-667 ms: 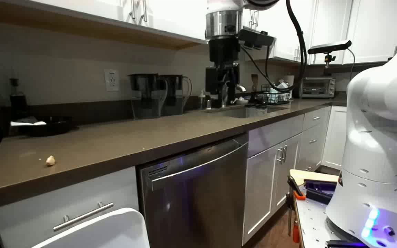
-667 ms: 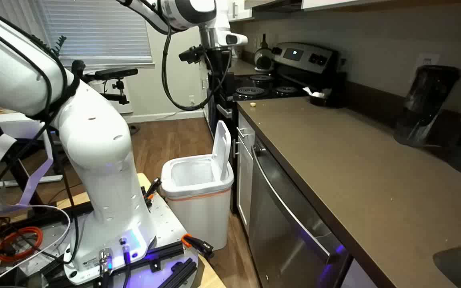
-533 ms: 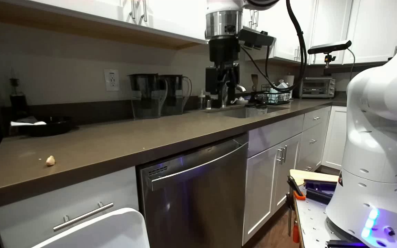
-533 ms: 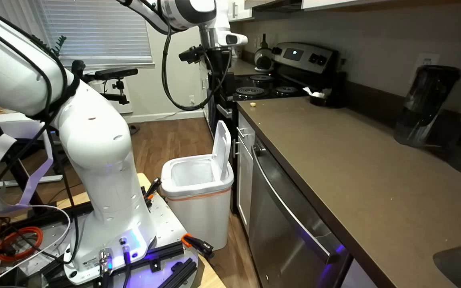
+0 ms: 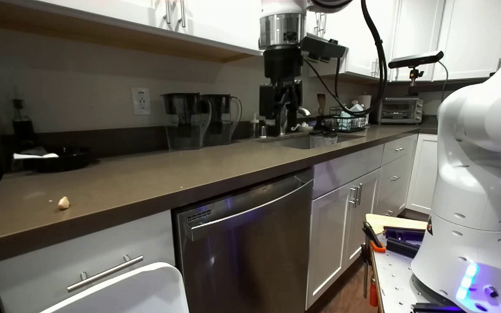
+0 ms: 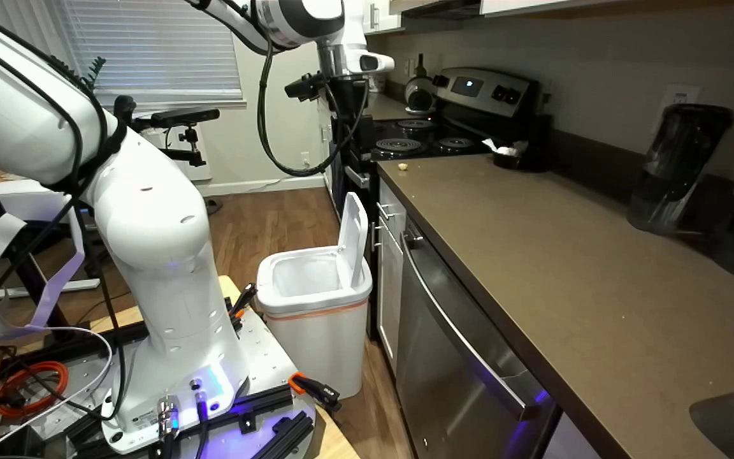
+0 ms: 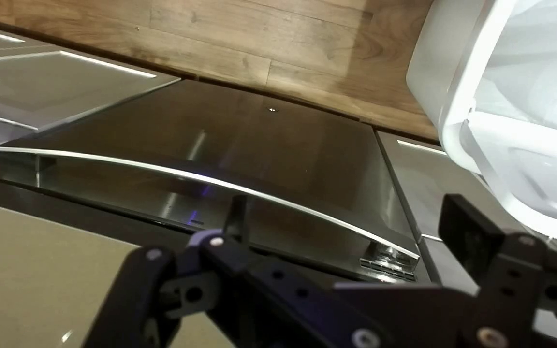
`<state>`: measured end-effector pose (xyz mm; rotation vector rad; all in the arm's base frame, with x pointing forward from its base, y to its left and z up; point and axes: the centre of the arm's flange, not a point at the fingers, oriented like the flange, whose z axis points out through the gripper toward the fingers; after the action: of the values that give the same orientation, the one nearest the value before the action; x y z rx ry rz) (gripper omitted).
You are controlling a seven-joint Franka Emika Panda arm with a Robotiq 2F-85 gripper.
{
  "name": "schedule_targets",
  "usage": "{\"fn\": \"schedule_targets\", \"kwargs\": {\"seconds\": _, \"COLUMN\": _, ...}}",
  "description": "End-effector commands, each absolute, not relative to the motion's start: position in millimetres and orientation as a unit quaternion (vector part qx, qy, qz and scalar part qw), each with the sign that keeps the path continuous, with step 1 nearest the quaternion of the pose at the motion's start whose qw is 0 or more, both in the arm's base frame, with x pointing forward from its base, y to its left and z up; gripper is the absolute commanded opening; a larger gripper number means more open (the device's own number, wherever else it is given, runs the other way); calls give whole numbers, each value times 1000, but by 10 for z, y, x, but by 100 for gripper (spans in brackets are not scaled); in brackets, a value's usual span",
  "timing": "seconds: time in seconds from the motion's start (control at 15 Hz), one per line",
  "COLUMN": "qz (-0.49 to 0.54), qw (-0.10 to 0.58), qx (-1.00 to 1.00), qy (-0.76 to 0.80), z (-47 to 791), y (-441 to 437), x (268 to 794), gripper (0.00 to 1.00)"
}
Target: Close the lid of the white bin.
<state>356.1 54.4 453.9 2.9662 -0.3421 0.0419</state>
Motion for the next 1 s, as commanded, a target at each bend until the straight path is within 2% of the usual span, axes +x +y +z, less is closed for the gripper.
{"fn": "schedule_targets", "kwargs": {"seconds": 0.0, "qz": 14, "qw": 78, "qx": 990, "qy": -114, "z": 4539, "y": 544, "x": 3561, "gripper": 100}}
{"fn": "schedule_targets", "kwargs": {"seconds": 0.33, "qz": 3, "qw": 54, "qx": 995, "qy": -86, "z": 4269, "y": 676, "x": 4008, "gripper": 100}}
{"fn": "schedule_targets", "kwargs": {"seconds": 0.93, "qz": -13, "qw": 0, "qx": 999, "qy": -30, "z": 3806, "y": 1470, "x": 4897, "gripper": 100}}
